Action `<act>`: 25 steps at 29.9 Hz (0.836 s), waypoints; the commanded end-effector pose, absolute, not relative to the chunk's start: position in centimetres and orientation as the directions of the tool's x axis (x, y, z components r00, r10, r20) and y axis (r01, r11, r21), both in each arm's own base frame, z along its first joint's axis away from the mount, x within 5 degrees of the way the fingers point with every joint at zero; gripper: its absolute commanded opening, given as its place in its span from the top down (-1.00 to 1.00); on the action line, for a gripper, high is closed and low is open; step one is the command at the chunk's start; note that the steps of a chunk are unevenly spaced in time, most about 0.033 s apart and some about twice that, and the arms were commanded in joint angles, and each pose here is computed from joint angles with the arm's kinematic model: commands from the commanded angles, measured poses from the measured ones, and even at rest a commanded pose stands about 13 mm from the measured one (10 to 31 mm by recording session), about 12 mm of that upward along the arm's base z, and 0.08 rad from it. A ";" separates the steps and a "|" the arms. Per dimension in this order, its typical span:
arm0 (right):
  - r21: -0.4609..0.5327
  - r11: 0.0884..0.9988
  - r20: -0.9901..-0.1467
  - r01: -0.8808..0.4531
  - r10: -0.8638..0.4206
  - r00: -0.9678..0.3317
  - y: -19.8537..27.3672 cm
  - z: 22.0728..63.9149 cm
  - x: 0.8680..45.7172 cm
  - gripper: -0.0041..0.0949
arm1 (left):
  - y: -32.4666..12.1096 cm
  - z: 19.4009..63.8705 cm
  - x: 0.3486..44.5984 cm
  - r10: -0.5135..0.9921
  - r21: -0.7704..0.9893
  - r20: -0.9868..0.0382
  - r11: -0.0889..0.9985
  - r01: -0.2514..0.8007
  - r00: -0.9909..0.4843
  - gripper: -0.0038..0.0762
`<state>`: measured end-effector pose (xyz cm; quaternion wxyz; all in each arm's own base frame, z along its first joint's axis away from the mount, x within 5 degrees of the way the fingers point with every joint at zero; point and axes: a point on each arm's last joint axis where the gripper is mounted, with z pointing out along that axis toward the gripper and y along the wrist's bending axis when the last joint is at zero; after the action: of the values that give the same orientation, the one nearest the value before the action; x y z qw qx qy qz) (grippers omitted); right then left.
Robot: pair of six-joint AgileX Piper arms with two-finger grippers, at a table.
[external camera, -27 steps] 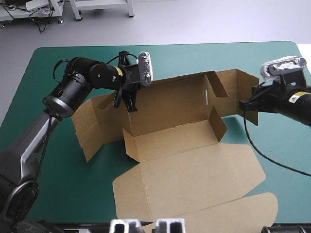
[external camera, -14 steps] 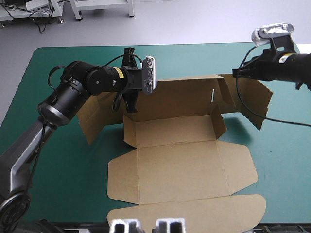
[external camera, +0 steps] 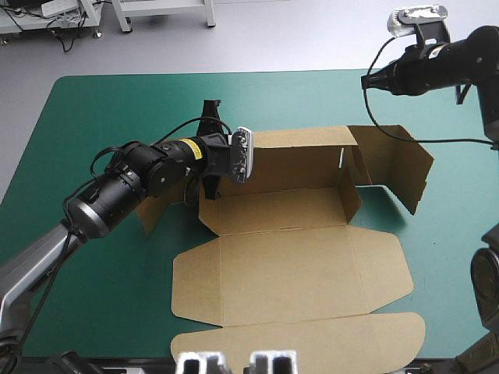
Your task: Fold the box
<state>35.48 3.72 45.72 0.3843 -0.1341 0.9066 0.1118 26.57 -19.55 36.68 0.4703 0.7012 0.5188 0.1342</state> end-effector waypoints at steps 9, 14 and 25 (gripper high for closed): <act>0.290 0.924 -0.643 -0.251 -0.006 -0.766 2.8 40.2 42.0 0.96 | -19.1 38.5 25.9 0.809 0.902 -0.328 0.115 0.416 0.487 0.93; 0.349 0.910 -0.574 -0.223 0.020 -0.819 2.0 37.7 43.3 0.96 | -19.2 38.9 26.0 0.803 0.912 -0.331 0.137 0.388 0.496 0.93; 0.370 0.905 -0.505 -0.207 0.009 -0.863 2.1 36.5 41.8 0.96 | -19.1 38.6 26.0 0.805 0.896 -0.352 0.142 0.420 0.477 0.93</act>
<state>44.12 2.16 33.05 0.2251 -0.0398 0.9503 0.2111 26.66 -19.46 35.76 0.5252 0.6704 0.4999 0.1574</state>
